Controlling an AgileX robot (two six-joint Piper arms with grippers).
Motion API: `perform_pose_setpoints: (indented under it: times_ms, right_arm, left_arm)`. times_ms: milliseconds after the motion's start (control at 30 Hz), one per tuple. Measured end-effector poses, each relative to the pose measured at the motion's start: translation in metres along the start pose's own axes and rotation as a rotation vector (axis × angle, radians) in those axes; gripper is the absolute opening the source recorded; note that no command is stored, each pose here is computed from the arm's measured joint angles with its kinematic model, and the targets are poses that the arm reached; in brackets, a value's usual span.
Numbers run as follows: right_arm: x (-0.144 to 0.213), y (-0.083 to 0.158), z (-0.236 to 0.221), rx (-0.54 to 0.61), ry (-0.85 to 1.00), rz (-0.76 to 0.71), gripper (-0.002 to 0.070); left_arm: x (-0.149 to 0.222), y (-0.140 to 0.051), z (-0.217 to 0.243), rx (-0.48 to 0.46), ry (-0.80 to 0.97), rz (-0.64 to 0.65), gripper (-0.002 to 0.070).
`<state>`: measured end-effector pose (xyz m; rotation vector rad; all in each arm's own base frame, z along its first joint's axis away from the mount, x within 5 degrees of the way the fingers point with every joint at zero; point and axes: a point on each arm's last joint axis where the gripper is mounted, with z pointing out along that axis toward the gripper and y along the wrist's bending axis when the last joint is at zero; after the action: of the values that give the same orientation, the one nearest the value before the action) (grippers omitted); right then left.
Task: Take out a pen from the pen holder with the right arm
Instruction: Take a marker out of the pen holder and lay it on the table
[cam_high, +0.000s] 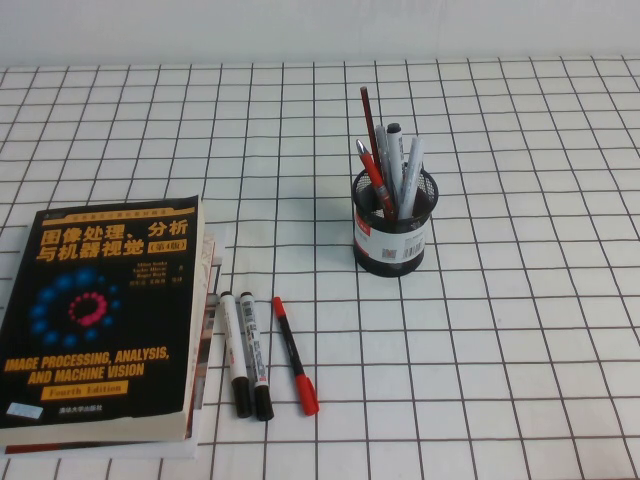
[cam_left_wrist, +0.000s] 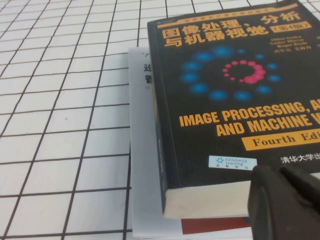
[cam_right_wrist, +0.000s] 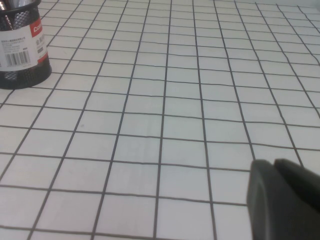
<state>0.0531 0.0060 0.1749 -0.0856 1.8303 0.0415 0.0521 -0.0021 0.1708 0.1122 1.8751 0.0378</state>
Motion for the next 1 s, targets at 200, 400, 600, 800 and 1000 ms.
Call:
perform_pose_setpoints:
  times_ms: [200, 400, 600, 800, 1000]
  right_arm:
    - [0.0000, 0.0000, 0.0000, 0.000, 0.000, 0.000, -0.0016]
    - [0.0000, 0.0000, 0.0000, 0.000, 0.000, 0.000, -0.0016]
    - [0.0000, 0.0000, 0.0000, 0.000, 0.000, 0.000, -0.0016]
    - [-0.0007, -0.0001, 0.0000, 0.001, -0.007, 0.000, -0.0016]
    - [-0.0043, 0.0025, -0.0001, -0.030, -0.046, 0.114, -0.0016]
  left_arm:
    - [0.0000, 0.0000, 0.0000, 0.000, 0.000, 0.000, -0.0004]
    - [0.0000, 0.0000, 0.0000, 0.000, 0.000, 0.000, -0.0004]
    - [0.0000, 0.0000, 0.0000, 0.000, 0.000, 0.000, -0.0004]
    - [0.0000, 0.0000, 0.0000, 0.000, 0.000, 0.000, -0.0004]
    - [0.0000, 0.0000, 0.0000, 0.000, 0.000, 0.000, -0.0004]
